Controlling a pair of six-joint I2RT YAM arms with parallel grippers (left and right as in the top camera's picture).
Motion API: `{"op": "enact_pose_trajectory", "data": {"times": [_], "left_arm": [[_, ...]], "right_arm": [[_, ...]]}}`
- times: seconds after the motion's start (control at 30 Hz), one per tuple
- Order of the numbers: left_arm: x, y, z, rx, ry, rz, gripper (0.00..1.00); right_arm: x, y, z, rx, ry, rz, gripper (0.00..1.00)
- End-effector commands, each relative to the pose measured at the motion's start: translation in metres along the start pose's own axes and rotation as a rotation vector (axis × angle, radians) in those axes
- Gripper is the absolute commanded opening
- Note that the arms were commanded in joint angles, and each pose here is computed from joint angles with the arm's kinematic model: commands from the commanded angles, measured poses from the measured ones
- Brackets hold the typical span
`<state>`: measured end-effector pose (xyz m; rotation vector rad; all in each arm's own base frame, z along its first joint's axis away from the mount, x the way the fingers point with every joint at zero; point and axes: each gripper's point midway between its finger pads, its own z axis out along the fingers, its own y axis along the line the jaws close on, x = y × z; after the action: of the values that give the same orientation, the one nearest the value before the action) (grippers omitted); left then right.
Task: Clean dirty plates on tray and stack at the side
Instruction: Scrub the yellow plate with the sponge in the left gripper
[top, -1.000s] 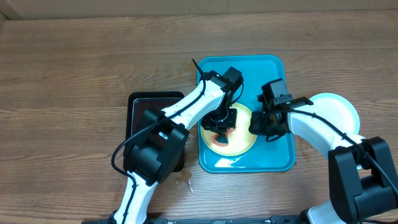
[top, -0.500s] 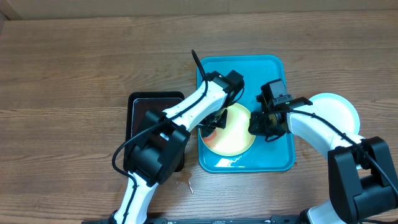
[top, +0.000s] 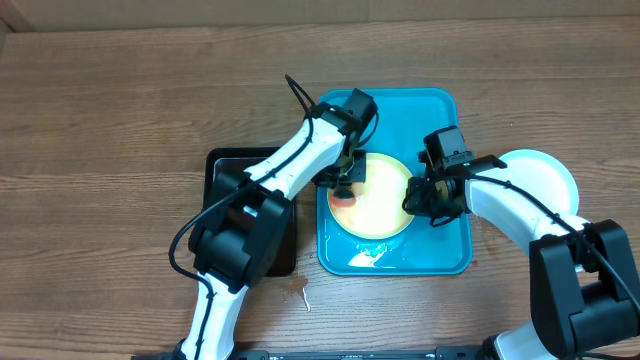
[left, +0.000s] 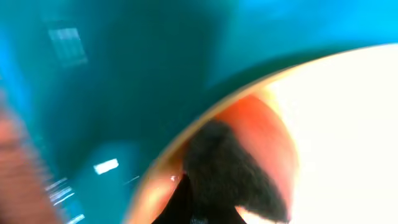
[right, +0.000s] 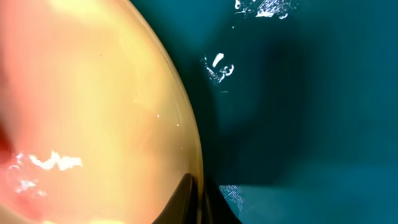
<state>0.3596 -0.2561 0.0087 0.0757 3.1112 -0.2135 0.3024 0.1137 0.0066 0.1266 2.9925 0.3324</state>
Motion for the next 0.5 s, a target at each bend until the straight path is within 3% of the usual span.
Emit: {"op": "enact_pose_trajectory", "data": {"times": [0.0,0.13,0.47], "left_arm": [[0.017,-0.045,0.019,0.221,0.106,0.05,0.04],[0.014,-0.062,0.016,0.307,0.099,0.075,0.04],[0.038,-0.085,0.022,0.305,0.125,0.144,0.04]], "right_arm": [[0.004,-0.007,0.004,0.042,0.01,-0.018,0.04],[0.003,-0.007,0.004,0.041,0.009,-0.018,0.04],[0.004,-0.007,0.004,0.042,0.01,-0.018,0.04]]}}
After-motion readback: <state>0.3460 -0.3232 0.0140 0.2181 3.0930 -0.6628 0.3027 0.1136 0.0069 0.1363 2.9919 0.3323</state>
